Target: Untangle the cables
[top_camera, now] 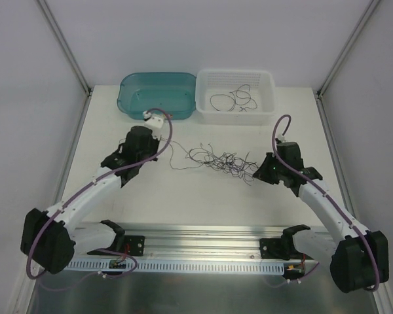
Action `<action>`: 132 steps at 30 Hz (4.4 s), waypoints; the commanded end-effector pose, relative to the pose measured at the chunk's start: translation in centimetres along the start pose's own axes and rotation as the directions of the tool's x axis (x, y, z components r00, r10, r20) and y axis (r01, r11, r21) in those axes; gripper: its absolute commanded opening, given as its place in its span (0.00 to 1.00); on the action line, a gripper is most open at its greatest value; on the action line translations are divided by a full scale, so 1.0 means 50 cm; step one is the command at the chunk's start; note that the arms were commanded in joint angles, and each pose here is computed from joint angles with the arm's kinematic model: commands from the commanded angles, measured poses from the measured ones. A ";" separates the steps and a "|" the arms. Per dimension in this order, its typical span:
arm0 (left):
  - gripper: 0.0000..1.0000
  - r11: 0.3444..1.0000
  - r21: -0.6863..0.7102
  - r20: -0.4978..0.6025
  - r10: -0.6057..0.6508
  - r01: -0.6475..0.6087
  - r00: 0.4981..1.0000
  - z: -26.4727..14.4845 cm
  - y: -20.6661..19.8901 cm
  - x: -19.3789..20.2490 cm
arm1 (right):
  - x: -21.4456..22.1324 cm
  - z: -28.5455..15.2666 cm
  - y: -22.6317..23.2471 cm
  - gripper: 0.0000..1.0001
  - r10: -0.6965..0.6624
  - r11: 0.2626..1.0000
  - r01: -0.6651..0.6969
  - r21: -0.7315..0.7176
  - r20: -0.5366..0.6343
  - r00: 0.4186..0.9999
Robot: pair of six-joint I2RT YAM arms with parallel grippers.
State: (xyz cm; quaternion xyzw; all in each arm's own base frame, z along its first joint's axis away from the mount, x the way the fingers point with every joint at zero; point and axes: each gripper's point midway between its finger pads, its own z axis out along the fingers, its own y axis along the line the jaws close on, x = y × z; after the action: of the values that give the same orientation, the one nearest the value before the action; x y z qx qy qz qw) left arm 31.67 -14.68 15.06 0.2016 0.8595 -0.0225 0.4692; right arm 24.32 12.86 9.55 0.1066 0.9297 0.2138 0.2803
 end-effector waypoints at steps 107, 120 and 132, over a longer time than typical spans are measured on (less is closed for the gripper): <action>0.05 0.717 -0.385 0.033 -0.618 0.581 0.785 -0.091 0.339 0.132 | -0.228 -0.278 0.029 0.01 0.065 0.993 -0.028 -0.113 0.337 0.939; 0.99 0.902 0.125 -0.029 -0.413 0.413 0.910 -0.069 0.087 0.023 | -0.138 -0.200 0.064 0.01 -0.095 0.992 0.108 -0.058 0.194 0.977; 0.99 0.685 0.209 -0.329 -0.623 0.698 0.710 -0.028 -0.216 -0.004 | -0.099 -0.194 0.064 0.01 -0.208 0.974 0.220 -0.046 0.184 0.961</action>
State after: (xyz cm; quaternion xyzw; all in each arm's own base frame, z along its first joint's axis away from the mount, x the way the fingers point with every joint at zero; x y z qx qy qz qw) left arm 25.17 -21.20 13.19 -0.0053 0.9113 -0.2914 0.2909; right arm 23.19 11.26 19.80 0.0341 0.9068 0.2181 0.3592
